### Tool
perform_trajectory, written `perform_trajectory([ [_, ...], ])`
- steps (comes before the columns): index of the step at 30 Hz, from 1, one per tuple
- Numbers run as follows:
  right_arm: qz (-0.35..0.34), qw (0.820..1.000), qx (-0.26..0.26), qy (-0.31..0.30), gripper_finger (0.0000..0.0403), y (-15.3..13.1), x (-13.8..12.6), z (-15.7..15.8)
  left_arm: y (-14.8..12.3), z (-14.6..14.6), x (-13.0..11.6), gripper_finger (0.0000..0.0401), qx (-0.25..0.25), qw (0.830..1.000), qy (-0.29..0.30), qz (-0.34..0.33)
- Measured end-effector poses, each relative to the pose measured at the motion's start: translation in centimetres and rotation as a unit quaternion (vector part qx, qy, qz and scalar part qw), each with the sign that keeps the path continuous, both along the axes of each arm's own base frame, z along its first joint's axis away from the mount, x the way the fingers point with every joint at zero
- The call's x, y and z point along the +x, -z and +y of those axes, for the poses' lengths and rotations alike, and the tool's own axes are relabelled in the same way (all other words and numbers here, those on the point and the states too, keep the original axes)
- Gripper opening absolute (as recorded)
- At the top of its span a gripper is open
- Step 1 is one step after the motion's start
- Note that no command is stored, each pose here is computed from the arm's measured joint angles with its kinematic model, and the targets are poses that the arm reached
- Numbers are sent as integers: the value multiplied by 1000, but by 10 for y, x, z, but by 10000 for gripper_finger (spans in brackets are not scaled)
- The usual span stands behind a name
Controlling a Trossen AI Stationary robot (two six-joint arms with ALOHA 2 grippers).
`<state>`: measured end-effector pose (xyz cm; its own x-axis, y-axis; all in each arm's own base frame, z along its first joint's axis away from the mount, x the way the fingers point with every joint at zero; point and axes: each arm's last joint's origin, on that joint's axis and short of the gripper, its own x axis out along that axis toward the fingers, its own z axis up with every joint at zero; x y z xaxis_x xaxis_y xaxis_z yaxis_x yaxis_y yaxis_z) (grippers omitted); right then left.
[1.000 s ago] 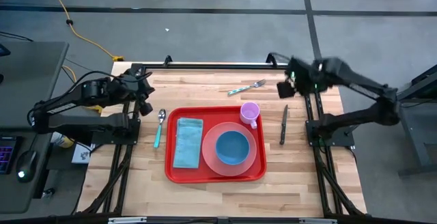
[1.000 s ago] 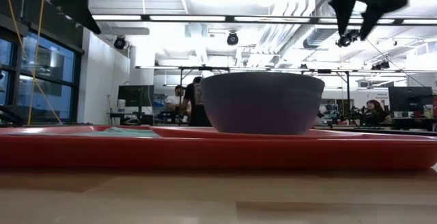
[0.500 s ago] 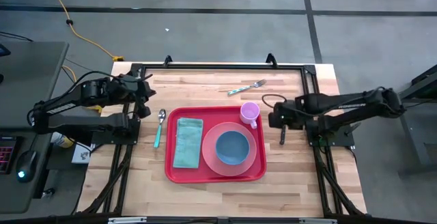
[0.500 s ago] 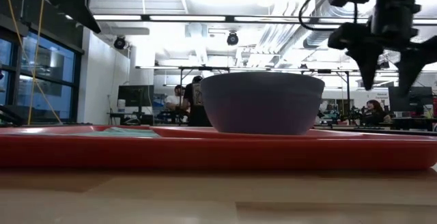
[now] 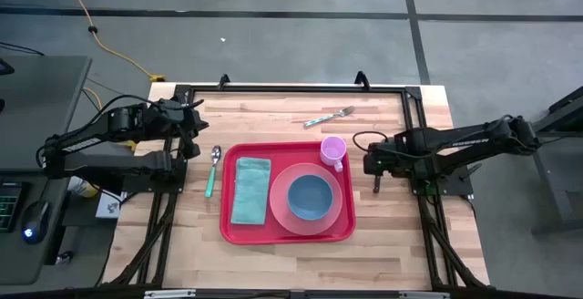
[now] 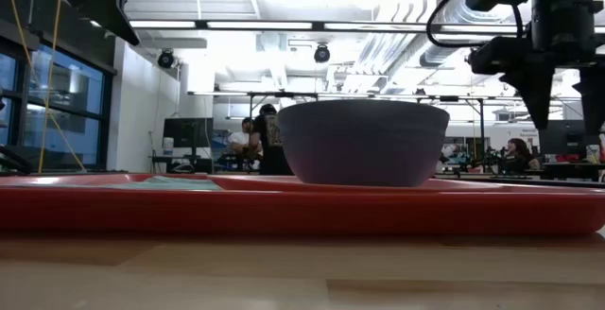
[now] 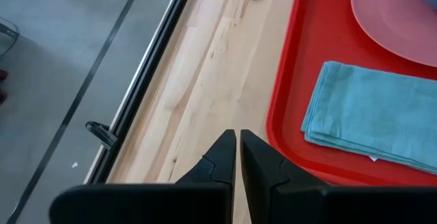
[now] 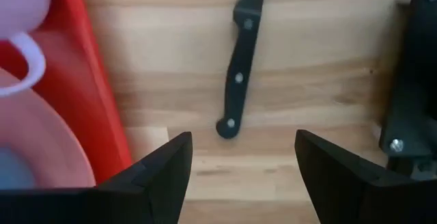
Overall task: Set up tray
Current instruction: Put the black knife on top of the blue napkin
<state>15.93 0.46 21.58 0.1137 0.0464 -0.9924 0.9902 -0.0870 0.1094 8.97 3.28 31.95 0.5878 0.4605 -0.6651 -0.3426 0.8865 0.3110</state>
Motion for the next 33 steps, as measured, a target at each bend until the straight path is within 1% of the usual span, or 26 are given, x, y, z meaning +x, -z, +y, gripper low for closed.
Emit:
perform_trajectory([
  [3,15,1000,-13,5,239,9,3,-1,0,0,0,53,0,1000,0,0],
  [8,28,1000,4,13,239,35,8,0,0,0,0,53,0,1000,0,0],
  [12,8,1000,10,22,239,55,11,1,0,0,0,53,-2,1000,2,-1],
  [17,7,999,23,34,239,72,9,1,0,-1,0,53,-8,1000,8,-2],
  [25,7,999,23,37,239,79,8,1,0,-1,0,53,-9,1000,9,-3],
  [33,23,999,27,34,237,89,13,1,0,-1,0,53,-9,1000,9,-3],
])
